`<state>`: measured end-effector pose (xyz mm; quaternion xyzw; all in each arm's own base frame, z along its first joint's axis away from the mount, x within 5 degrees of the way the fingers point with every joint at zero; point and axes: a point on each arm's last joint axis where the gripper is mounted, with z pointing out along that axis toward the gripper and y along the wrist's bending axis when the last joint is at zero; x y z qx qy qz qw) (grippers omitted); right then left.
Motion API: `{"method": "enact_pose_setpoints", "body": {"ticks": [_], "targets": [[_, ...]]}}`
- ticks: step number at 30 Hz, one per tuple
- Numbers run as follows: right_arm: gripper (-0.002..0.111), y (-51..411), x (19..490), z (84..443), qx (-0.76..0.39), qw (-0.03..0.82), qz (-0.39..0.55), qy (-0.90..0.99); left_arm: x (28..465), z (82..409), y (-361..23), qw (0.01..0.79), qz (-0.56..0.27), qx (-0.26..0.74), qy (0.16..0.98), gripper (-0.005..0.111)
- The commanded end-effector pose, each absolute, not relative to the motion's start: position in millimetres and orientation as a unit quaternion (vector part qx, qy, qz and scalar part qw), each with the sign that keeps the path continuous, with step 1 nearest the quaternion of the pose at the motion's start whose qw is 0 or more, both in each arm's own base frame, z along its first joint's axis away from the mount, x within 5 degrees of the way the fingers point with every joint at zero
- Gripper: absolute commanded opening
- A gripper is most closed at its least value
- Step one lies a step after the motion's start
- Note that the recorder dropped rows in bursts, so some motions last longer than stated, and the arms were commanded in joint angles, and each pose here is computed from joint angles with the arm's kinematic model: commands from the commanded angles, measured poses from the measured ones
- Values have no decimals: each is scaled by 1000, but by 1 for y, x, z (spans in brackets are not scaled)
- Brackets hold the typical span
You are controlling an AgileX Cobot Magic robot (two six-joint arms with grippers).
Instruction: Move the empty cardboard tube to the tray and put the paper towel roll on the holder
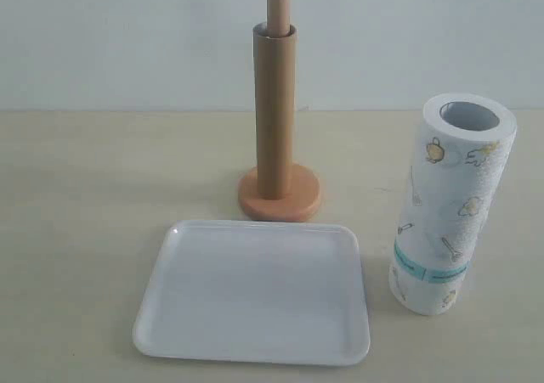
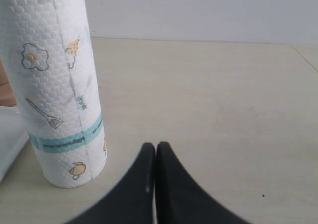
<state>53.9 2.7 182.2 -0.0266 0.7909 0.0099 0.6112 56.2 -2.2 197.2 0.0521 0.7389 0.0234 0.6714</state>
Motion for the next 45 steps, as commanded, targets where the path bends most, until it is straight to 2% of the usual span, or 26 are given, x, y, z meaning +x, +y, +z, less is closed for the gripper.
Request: {"method": "enact_pose_setpoints", "body": {"ticks": [1,8,10,13,20,23,27,39,45], "targets": [[0,3,54,183,-29,615,10,788,56,204,-2,701,30,52,711,4],[0,3,54,183,-29,615,10,788,49,243,0,837,-13,-3,546,4],[0,3,54,183,-29,615,10,788,42,264,1,863,-14,-5,506,4],[0,3,54,183,-29,615,10,788,33,294,0,863,-12,0,506,4],[0,3,54,183,-29,615,10,788,46,347,-2,782,5,26,623,4],[0,3,54,183,-29,615,10,788,60,348,-3,747,3,29,665,4],[0,3,54,183,-29,615,10,788,70,346,-3,733,3,29,680,4],[0,3,54,183,-29,615,10,788,72,351,-3,751,0,24,660,4],[0,3,54,183,-29,615,10,788,94,353,-3,756,0,19,655,4]]}}
